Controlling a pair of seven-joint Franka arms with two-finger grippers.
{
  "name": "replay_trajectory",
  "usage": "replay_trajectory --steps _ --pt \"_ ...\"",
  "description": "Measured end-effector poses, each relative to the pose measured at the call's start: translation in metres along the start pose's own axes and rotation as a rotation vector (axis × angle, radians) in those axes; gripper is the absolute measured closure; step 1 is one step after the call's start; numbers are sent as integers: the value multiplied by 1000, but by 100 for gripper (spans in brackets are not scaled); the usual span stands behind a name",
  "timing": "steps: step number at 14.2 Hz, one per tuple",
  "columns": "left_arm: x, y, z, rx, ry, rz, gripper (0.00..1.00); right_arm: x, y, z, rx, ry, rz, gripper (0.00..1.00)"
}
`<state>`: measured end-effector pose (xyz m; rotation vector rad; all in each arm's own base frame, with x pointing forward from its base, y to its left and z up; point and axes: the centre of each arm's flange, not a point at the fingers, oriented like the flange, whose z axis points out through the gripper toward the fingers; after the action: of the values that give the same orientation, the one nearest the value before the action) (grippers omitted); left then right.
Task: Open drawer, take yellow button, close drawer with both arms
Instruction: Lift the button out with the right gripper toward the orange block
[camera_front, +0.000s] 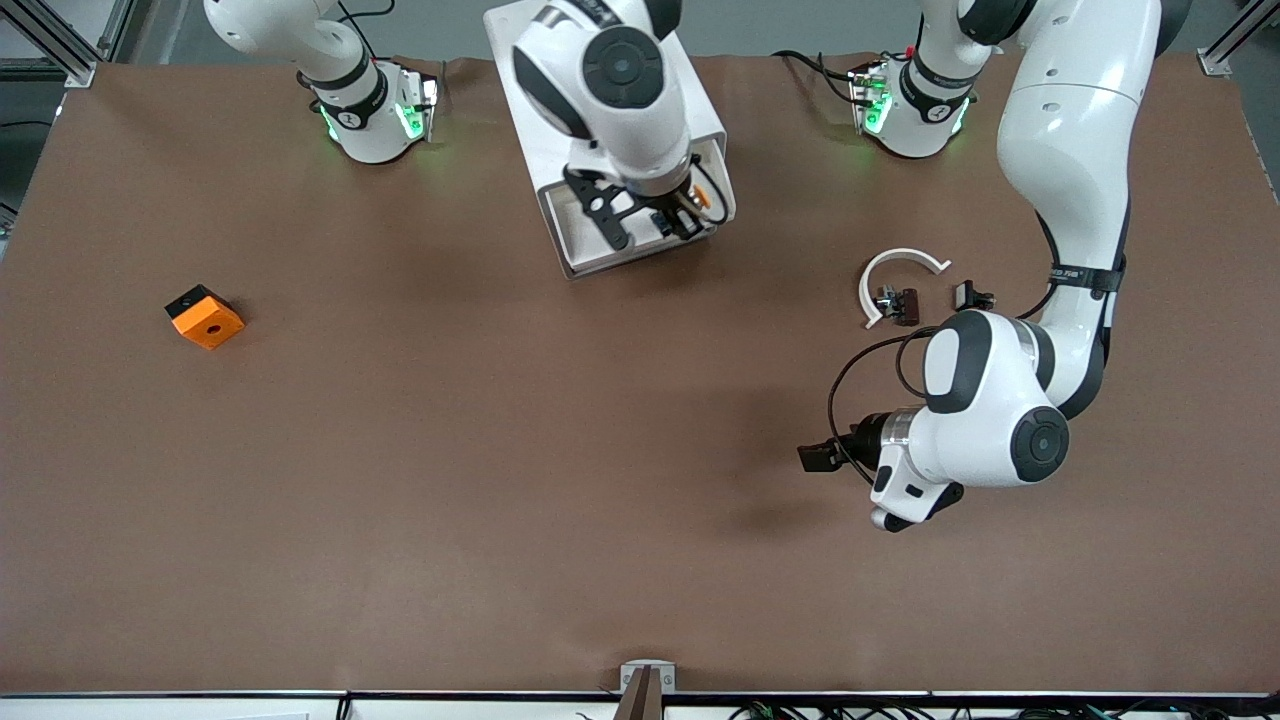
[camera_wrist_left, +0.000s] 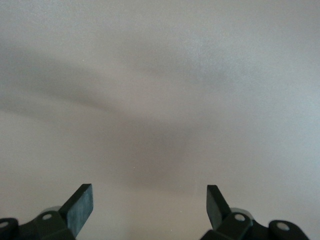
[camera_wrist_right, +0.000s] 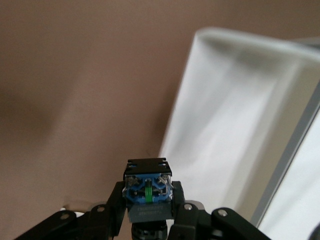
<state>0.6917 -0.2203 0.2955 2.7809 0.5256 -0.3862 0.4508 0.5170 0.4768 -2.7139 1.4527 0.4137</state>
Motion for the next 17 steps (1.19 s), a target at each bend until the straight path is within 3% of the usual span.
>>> replay_trajectory --steps 4,9,12,17 --pt "-1 2 -11 -10 13 3 0 115 -11 -59 30 -5 -223 59" --pt "-25 21 -48 -35 46 38 0 319 14 -94 -10 59 -494 59" --pt "-48 33 -61 -33 50 52 0 415 43 -98 -48 95 -622 59" --pt "-97 66 -66 -21 54 35 0 539 88 -54 -49 166 -758 59"
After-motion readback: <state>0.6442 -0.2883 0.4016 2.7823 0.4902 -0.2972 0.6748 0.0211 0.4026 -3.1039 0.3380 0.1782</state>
